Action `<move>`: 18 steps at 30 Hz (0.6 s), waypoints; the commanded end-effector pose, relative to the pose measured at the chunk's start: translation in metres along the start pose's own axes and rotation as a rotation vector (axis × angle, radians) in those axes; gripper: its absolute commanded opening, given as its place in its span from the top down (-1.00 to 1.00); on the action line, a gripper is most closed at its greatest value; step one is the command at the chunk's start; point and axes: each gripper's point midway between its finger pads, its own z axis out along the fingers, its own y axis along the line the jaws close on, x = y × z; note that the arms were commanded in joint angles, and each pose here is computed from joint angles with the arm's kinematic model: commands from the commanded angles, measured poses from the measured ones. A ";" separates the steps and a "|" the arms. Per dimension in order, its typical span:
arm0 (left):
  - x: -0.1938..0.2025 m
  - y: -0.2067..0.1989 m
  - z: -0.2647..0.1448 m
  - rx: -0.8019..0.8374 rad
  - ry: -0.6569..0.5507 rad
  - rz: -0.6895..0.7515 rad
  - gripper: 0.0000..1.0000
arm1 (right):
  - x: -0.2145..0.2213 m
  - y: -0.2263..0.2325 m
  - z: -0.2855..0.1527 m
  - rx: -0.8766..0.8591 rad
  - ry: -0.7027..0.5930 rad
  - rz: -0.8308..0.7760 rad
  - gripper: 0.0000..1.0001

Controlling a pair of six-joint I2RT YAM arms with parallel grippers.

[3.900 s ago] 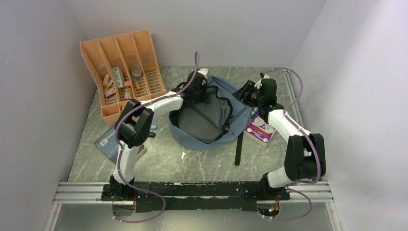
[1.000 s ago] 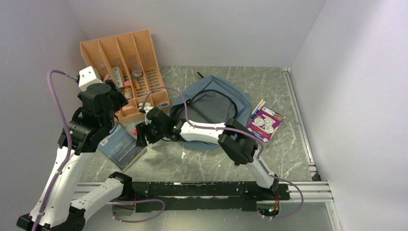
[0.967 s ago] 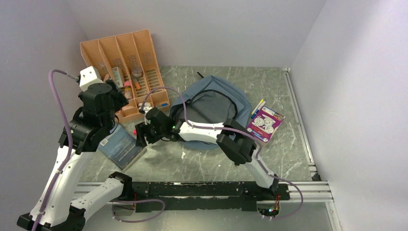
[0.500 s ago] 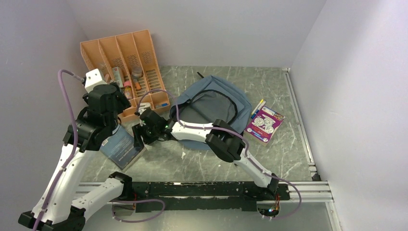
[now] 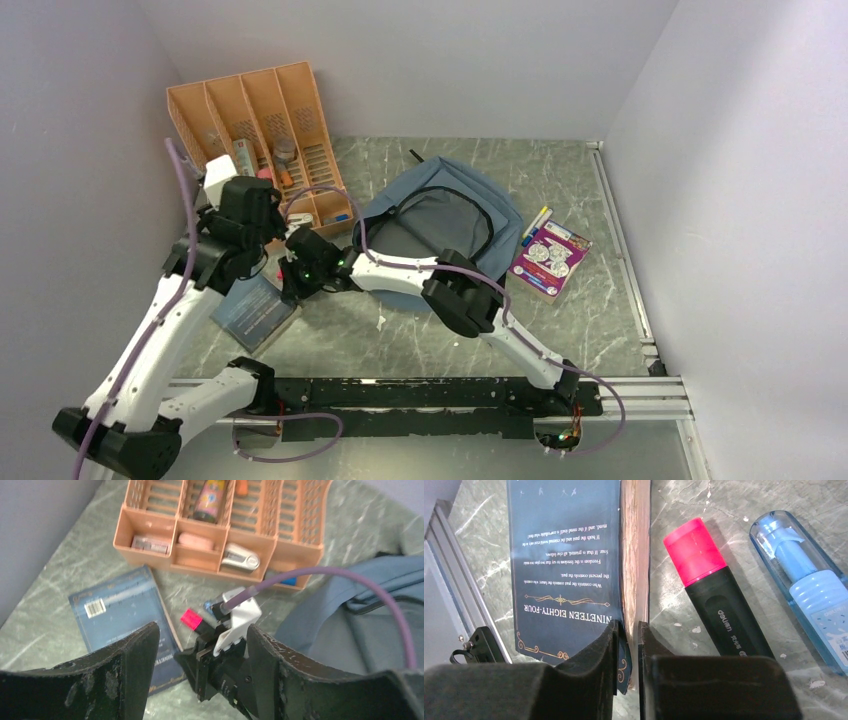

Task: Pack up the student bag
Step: Pick up the book from the center of the board.

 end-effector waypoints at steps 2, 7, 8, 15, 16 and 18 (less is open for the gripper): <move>0.053 0.014 0.014 -0.101 0.162 -0.002 -0.45 | 0.057 -0.039 0.010 0.089 0.113 0.025 0.98; 0.072 0.018 0.017 -0.099 0.202 -0.025 -0.46 | 0.053 -0.050 -0.002 0.075 0.085 0.060 1.00; 0.074 0.020 0.017 -0.107 0.203 -0.028 -0.46 | 0.053 -0.053 -0.007 0.072 0.083 0.066 1.00; 0.082 0.040 0.014 -0.192 0.208 -0.037 -0.46 | 0.053 -0.075 -0.038 0.026 0.085 0.066 1.00; 0.083 0.043 0.014 -0.204 0.209 -0.039 -0.46 | 0.051 -0.076 -0.042 0.022 0.087 0.058 1.00; 0.086 0.046 0.013 -0.216 0.211 -0.045 -0.62 | 0.054 -0.085 -0.050 0.035 0.100 0.049 1.00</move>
